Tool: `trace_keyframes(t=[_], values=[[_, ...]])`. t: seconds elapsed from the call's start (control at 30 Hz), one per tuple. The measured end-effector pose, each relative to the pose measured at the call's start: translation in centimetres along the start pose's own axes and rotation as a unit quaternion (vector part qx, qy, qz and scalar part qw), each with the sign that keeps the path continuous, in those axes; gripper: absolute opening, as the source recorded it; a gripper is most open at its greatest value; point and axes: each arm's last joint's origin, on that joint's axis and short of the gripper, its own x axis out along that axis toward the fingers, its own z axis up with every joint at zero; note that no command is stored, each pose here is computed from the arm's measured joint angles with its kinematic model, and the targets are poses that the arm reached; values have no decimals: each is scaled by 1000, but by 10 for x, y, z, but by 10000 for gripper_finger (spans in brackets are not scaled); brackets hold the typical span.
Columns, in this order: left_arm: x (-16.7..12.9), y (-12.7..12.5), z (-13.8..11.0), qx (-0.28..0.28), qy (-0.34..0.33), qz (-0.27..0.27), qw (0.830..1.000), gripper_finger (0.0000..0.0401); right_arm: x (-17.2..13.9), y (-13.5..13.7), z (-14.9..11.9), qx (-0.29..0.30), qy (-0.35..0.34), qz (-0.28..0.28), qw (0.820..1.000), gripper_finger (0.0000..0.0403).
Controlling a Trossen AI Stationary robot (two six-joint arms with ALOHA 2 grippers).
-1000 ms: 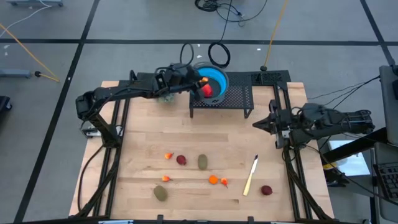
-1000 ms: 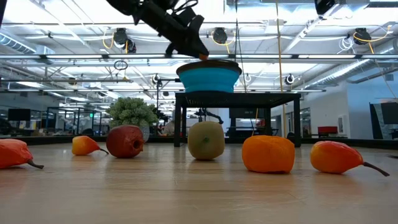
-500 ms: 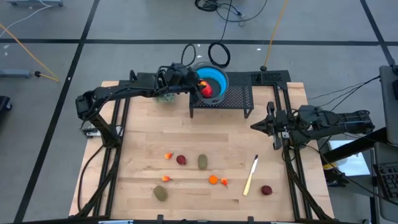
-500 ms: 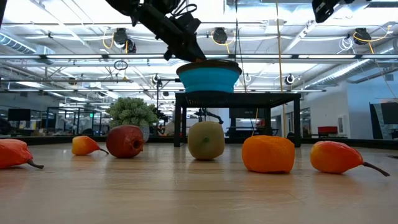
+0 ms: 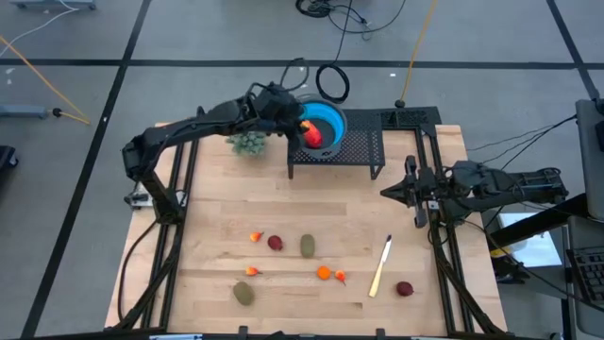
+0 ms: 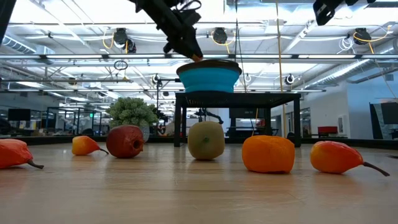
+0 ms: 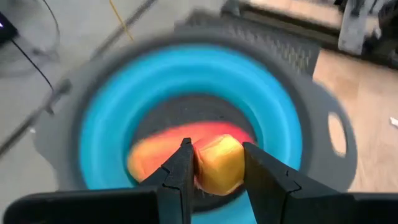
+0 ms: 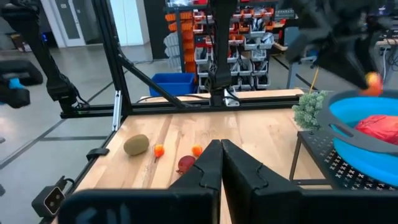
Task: Pick & Place Fruit
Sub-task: Put the peach into the blue strainer on the shelf
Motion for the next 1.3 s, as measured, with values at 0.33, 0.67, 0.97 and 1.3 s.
trace_keyframes(t=[0.33, 0.67, 0.97, 1.3], values=[[8, 1, -4, -7, 26, 0, 1000, 108, -1, 0, 1, 1, -7, 1, 1000, 0], [20, -2, -10, -5, 48, -4, 999, 108, -2, 0, 1, 1, -7, 1, 1000, 0], [21, -1, -10, -11, 47, 0, 999, 108, -1, 0, 1, 1, -7, 0, 1000, 0], [21, 2, -11, -17, 54, 3, 998, 159, -1, 0, 1, -1, -7, 0, 1000, 0]])
